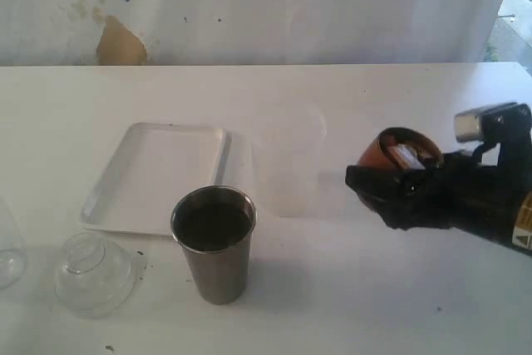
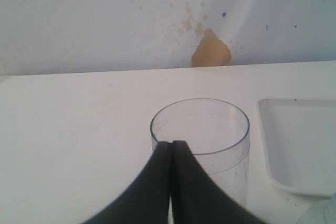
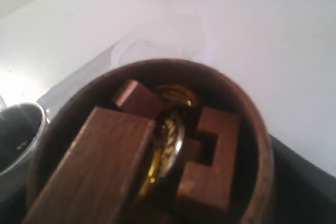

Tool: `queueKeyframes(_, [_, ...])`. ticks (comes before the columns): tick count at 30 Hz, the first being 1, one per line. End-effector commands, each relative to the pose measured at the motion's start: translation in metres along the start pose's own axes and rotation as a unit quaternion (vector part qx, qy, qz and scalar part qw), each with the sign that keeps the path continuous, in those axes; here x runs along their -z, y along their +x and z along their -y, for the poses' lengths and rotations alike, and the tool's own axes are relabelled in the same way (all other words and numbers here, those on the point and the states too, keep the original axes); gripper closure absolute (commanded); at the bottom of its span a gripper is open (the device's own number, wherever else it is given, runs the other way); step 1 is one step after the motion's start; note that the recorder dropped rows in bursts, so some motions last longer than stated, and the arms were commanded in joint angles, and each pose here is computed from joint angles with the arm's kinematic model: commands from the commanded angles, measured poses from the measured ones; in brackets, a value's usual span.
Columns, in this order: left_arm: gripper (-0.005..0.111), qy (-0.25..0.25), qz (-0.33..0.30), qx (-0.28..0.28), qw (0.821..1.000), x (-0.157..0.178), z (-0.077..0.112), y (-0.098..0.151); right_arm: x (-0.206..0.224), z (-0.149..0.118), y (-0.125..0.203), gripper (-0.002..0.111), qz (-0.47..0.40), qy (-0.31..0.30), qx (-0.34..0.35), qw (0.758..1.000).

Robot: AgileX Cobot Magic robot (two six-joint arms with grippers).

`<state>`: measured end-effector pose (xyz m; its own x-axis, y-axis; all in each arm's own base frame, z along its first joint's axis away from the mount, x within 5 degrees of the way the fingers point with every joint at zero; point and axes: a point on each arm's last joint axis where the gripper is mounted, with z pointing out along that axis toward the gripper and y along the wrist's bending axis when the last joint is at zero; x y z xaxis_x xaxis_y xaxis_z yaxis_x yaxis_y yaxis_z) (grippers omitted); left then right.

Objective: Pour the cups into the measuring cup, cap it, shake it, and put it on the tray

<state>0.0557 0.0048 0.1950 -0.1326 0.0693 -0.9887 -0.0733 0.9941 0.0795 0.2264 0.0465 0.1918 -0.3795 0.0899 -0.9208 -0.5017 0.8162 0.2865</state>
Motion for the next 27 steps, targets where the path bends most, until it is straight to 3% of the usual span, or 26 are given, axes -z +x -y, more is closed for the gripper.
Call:
queueKeyframes(1, [0.107,0.001,0.006,-0.002,1.000,0.000,0.000,0.000,0.006,-0.031,-0.045,0.108,0.034,-0.017,0.037,0.999])
queueKeyframes(3, [0.107,0.001,0.006,-0.002,1.000,0.000,0.000,0.000,0.007,-0.044,-0.063,0.108,0.037,-0.017,0.044,0.998])
queueKeyframes(5, [0.107,0.001,0.006,-0.002,1.000,0.000,0.000,0.000,0.009,-0.074,-0.092,0.108,0.057,-0.068,0.090,0.992])
queueKeyframes(9, [0.107,0.001,0.006,-0.002,1.000,0.000,0.000,0.000,0.004,-0.109,-0.131,0.108,0.095,-0.116,0.095,0.984])
queueKeyframes(14, [0.107,0.001,0.006,-0.002,1.000,0.000,0.000,0.000,-0.043,-0.178,-0.151,0.108,0.112,-0.284,0.154,0.940])
queueKeyframes(17, [0.107,0.001,0.006,-0.002,1.000,0.000,0.000,0.000,-0.086,-0.203,-0.145,0.108,0.067,-0.252,0.161,0.952])
queueKeyframes(22, [0.107,0.001,0.006,-0.002,1.000,0.000,0.000,0.000,-0.150,-0.258,-0.130,0.108,0.033,-0.208,0.223,0.952])
queueKeyframes(27, [0.107,0.001,0.006,-0.002,1.000,0.000,0.000,0.000,-0.215,-0.266,-0.120,0.108,0.031,-0.177,0.225,0.958])
